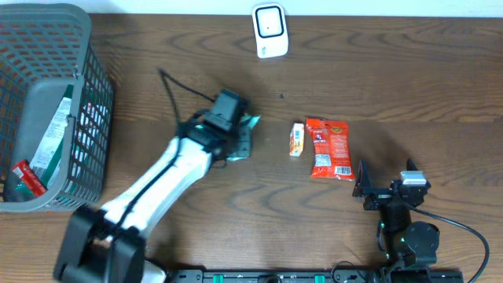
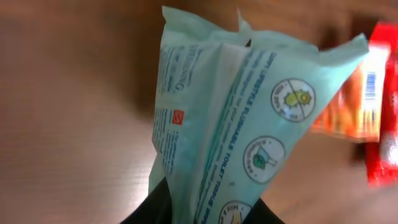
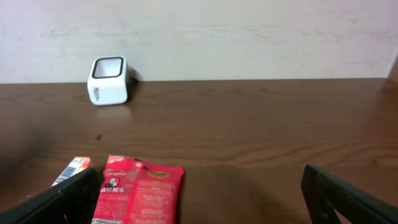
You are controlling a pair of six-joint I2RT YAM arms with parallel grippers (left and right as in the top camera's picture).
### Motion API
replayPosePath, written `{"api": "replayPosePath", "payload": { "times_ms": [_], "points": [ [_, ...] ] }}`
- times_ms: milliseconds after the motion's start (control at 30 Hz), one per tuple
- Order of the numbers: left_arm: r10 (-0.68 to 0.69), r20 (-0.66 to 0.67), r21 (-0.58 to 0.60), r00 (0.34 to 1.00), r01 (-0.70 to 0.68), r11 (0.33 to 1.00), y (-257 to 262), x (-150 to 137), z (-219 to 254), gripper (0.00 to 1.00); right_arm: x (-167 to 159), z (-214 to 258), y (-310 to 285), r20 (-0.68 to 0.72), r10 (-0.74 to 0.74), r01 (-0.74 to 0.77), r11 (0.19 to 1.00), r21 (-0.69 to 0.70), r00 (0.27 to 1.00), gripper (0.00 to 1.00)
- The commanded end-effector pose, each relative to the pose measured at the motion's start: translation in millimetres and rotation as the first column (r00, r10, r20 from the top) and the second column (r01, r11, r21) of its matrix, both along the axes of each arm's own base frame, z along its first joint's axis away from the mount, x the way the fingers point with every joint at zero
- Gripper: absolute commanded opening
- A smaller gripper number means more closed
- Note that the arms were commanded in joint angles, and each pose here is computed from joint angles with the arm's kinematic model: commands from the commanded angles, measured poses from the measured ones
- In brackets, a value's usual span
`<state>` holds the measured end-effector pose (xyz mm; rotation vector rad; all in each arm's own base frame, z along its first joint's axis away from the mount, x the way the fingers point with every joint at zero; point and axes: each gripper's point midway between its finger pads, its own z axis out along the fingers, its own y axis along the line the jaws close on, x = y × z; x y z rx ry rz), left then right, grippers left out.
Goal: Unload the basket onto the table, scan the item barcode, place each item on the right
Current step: 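Lift the wet-wipe pack and carry it toward the scanner, then rotate the held wet-wipe pack to show its barcode, then set it down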
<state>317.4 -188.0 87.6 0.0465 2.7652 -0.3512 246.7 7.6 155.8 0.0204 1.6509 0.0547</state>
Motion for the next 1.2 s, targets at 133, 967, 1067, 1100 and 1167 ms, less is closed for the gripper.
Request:
{"api": "replayPosePath", "payload": {
  "times_ms": [133,967,1067,1100,1167],
  "points": [
    [-0.004,0.061,0.023,0.998,0.002,1.0,-25.5,20.1,-17.2,0.68,-0.1,-0.3,-3.0,-0.001,-0.016,0.016,1.0,0.016,1.0,0.99],
    [-0.255,0.031,-0.254,0.967,0.254,0.933,-89.9,8.4,-11.8,0.08,-0.1,-0.3,-3.0,-0.001,-0.016,0.016,1.0,0.016,1.0,0.99],
    [-0.267,0.016,-0.265,0.964,0.261,0.928,-94.9,8.3,-22.5,0.08,-0.1,-0.3,-3.0,-0.001,-0.016,0.016,1.0,0.016,1.0,0.99],
    [-0.269,0.017,-0.27,0.963,0.264,0.926,-96.2,8.8,-23.3,0.08,-0.1,-0.3,-3.0,-0.001,-0.016,0.016,1.0,0.016,1.0,0.99],
    [-0.258,0.009,-0.286,0.966,0.249,0.925,-98.5,9.4,-24.5,0.08,-0.1,-0.3,-3.0,-0.001,-0.016,0.016,1.0,0.016,1.0,0.99]
  ]
}}
